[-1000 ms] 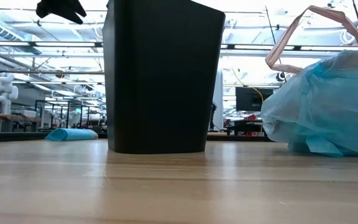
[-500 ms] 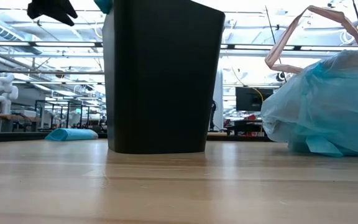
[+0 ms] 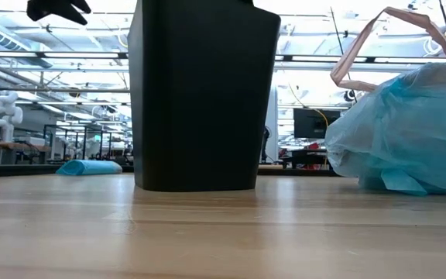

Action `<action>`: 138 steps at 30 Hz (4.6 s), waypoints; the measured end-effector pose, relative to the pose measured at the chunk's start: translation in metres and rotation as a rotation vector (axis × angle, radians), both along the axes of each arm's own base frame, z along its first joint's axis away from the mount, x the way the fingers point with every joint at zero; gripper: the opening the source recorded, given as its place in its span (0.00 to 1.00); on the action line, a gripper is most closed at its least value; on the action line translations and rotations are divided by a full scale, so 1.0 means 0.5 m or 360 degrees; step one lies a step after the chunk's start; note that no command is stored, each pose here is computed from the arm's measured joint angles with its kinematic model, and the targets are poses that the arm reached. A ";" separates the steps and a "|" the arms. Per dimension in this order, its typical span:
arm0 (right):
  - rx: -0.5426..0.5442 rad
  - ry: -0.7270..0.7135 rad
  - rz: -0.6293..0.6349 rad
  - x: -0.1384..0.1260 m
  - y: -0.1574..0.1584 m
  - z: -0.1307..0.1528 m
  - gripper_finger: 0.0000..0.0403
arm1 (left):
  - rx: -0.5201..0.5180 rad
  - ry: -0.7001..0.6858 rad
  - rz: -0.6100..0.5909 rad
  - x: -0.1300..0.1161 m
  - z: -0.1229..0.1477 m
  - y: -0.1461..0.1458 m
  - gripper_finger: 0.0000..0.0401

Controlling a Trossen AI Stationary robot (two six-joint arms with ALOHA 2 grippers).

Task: Place trash/remove bag and relplace
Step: Insert a new blue trash bag into the trash bin

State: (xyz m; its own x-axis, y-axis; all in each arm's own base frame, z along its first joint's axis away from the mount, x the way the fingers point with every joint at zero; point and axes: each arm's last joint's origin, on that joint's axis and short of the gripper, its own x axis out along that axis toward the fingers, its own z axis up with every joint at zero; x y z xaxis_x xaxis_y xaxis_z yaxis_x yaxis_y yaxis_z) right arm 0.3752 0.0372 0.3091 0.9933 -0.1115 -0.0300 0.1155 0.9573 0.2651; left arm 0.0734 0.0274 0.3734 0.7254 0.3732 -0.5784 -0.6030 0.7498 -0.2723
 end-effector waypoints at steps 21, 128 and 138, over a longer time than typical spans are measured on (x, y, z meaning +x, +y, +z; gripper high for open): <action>0.0134 -0.0132 0.0108 0.008 -0.039 0.007 0.23 | -0.0071 -0.0463 -0.0299 0.108 0.021 0.020 0.38; 0.0158 0.0177 0.0151 -0.194 -0.026 0.180 0.02 | -0.0217 -0.0623 -0.0478 0.287 -0.002 0.047 0.00; -0.0013 0.0522 0.0247 -0.064 -0.006 0.245 0.00 | -0.0226 -0.0604 -0.0475 0.286 -0.004 0.047 0.00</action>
